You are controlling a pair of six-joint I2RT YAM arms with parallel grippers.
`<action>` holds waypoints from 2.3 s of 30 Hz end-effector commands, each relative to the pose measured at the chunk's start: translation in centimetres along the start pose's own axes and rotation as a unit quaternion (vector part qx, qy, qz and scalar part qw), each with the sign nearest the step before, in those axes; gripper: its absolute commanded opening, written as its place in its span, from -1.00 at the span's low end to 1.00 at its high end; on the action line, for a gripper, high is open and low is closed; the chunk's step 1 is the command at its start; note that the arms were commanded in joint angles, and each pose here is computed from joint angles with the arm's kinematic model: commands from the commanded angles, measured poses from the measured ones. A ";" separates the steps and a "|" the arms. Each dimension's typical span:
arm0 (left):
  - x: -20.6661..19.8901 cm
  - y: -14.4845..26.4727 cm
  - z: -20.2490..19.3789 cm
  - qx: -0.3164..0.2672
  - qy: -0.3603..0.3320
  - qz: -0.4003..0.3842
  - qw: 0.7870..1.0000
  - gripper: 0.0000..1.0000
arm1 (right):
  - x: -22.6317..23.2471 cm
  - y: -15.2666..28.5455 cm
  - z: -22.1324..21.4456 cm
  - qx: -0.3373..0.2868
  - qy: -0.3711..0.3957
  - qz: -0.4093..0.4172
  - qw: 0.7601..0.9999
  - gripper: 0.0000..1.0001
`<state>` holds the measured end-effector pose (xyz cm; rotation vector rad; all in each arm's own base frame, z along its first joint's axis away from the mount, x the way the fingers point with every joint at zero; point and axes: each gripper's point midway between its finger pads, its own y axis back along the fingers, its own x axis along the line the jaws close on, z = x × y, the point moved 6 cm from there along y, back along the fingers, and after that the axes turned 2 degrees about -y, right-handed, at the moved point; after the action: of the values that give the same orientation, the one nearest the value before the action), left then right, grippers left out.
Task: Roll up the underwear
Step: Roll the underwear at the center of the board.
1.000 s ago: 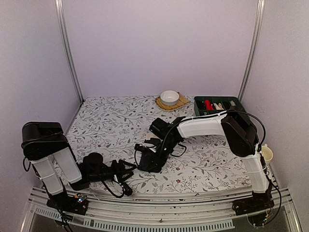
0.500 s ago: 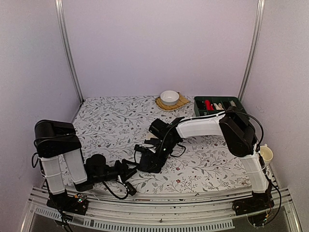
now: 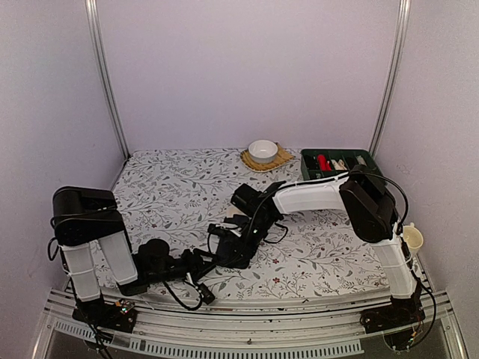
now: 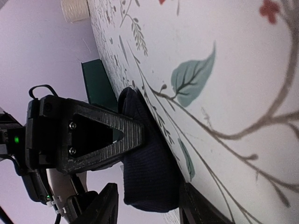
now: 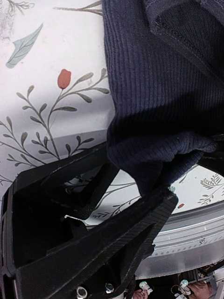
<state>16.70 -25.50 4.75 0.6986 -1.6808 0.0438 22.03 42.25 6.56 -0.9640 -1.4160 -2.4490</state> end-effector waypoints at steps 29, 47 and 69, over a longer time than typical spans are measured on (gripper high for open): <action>-0.2 -0.7 0.3 -0.056 0.246 -0.197 0.947 -1.00 | 3.0 6.0 0.8 -0.074 0.078 -0.115 0.987 -0.08; 3.1 -2.4 -1.0 -0.118 0.409 -0.234 0.874 -1.00 | 5.4 6.1 -3.3 -0.104 0.182 -0.350 0.913 0.17; 1.6 -5.2 -1.9 -0.172 0.589 -0.282 0.737 -1.00 | 6.4 3.7 -7.4 -0.130 0.370 -0.476 0.787 0.14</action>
<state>20.29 -29.69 5.50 0.6417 -0.3231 -0.1848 15.54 34.58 10.02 0.7707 -1.4941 -3.0643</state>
